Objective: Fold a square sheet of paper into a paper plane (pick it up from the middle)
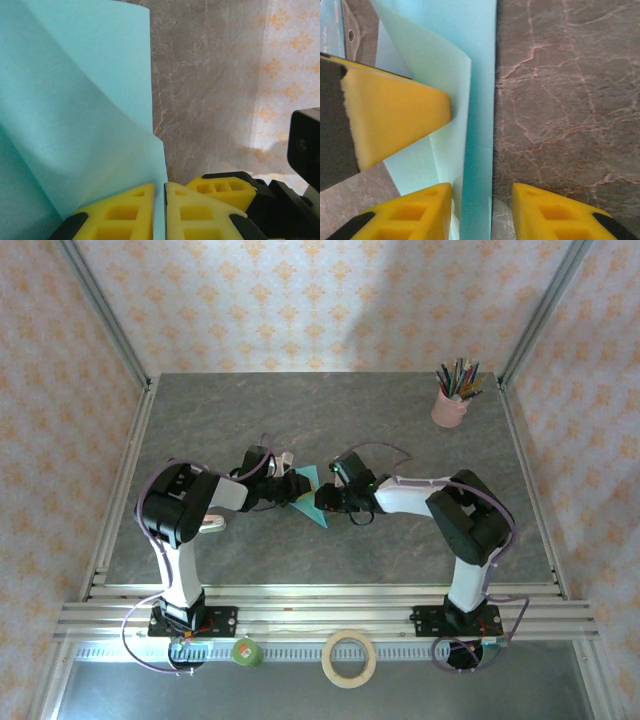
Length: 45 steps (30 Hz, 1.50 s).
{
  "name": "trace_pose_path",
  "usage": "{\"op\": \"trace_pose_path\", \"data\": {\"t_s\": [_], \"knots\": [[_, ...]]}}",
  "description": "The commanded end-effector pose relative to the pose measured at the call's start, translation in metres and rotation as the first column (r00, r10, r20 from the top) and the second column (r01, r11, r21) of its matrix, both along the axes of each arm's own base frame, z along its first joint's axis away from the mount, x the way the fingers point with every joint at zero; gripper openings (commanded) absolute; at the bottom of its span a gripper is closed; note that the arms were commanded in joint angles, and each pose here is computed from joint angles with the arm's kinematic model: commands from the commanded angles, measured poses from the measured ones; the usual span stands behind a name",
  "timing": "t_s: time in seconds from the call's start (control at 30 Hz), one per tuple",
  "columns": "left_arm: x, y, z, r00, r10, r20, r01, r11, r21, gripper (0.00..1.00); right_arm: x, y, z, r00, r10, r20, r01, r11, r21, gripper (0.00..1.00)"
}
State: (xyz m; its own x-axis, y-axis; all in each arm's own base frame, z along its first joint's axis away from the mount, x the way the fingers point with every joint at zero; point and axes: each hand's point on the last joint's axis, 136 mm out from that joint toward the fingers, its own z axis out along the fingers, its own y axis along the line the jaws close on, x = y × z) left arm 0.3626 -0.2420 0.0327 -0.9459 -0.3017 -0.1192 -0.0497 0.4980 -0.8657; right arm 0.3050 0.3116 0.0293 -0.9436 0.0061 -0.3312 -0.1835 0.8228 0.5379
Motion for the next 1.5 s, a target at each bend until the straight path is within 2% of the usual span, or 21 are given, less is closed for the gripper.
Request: {"op": "trace_pose_path", "data": {"t_s": [0.0,0.37,0.9,1.07,1.17,1.3,1.47], "knots": [[0.000,-0.005,0.007,1.000,-0.024,0.018,0.024,1.000,-0.014,0.15,-0.002,0.010,-0.009,0.999,0.000,-0.037,0.002,0.999,0.033,0.33],[0.001,-0.011,0.012,0.998,-0.044,0.036,0.045,0.999,-0.028,0.16,-0.018,-0.001,-0.033,0.995,-0.004,-0.100,0.004,1.000,-0.001,0.29],[0.003,-0.012,0.008,0.999,-0.041,0.021,0.041,0.999,-0.016,0.16,-0.026,-0.009,-0.044,0.993,0.004,-0.117,-0.008,0.999,-0.031,0.25],[0.005,-0.011,0.013,0.999,-0.029,0.032,0.030,0.999,-0.014,0.17,-0.029,-0.010,-0.048,0.992,0.006,-0.125,-0.011,0.999,-0.041,0.24],[0.008,-0.010,0.030,0.997,-0.019,0.072,0.020,1.000,-0.014,0.17,-0.029,-0.011,-0.049,0.992,0.005,-0.128,-0.011,0.999,-0.044,0.24],[0.009,-0.006,0.034,0.997,-0.006,0.083,0.005,1.000,0.014,0.17,-0.029,-0.012,-0.050,0.992,0.004,-0.129,-0.010,0.999,-0.048,0.24],[0.004,-0.004,0.016,0.999,-0.008,0.047,0.005,0.998,0.068,0.16,-0.029,-0.012,-0.052,0.991,0.002,-0.130,-0.009,0.999,-0.052,0.24]]}}
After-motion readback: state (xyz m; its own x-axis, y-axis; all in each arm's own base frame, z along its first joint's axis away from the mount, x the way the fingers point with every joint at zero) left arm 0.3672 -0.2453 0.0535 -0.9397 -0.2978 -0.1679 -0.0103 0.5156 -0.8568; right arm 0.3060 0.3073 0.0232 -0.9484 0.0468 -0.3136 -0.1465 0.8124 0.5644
